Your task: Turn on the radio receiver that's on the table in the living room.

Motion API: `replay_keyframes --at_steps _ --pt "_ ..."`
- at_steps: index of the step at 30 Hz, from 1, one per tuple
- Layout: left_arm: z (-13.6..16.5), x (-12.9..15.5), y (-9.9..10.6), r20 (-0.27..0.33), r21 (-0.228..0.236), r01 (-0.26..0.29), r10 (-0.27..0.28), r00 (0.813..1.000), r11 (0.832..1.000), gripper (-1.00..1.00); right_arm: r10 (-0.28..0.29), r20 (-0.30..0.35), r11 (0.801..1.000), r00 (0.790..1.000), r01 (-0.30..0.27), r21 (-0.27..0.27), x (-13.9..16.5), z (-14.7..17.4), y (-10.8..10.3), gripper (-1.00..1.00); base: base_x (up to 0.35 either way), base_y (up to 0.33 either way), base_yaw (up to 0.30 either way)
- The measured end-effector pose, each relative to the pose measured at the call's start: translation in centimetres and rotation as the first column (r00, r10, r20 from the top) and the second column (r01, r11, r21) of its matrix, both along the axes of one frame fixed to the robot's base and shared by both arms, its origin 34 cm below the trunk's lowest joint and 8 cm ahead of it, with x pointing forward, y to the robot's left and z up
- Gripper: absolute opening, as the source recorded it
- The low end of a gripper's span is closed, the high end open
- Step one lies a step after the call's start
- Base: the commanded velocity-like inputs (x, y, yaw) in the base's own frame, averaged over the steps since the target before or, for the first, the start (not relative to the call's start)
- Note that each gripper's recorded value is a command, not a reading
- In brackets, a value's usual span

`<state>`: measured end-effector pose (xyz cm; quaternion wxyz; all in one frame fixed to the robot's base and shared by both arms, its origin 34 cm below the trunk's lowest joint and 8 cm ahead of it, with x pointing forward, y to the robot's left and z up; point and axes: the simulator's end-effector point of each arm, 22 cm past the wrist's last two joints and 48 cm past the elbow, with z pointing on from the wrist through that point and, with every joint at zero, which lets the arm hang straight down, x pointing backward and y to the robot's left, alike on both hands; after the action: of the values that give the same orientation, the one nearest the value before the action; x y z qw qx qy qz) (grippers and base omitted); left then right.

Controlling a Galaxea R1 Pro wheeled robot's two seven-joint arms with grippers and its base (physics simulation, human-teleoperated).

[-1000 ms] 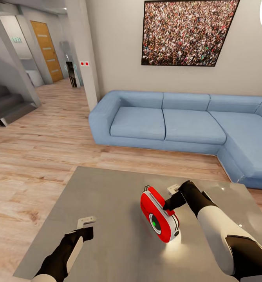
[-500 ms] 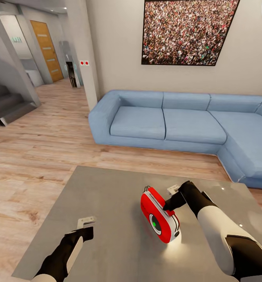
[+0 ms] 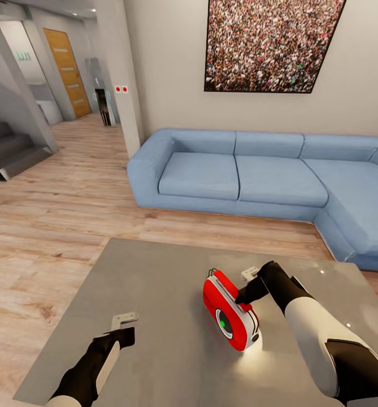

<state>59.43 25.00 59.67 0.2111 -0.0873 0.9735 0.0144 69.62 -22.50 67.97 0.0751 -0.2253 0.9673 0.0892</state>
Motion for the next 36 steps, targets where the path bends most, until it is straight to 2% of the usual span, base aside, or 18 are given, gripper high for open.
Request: replay_keyframes --at_steps 7,36 --pt "-0.94 0.05 0.0 0.001 0.0 0.0 0.0 1.0 1.0 -1.0 -0.016 -0.005 1.0 1.0 0.016 0.006 0.21 -0.48 0.05 -1.0 0.0 0.0 0.0" --pt "-0.95 0.05 0.0 0.001 0.0 0.0 0.0 1.0 1.0 -1.0 -0.015 -0.006 1.0 1.0 0.015 0.005 0.2 -0.47 0.07 -1.0 0.0 0.0 0.0"
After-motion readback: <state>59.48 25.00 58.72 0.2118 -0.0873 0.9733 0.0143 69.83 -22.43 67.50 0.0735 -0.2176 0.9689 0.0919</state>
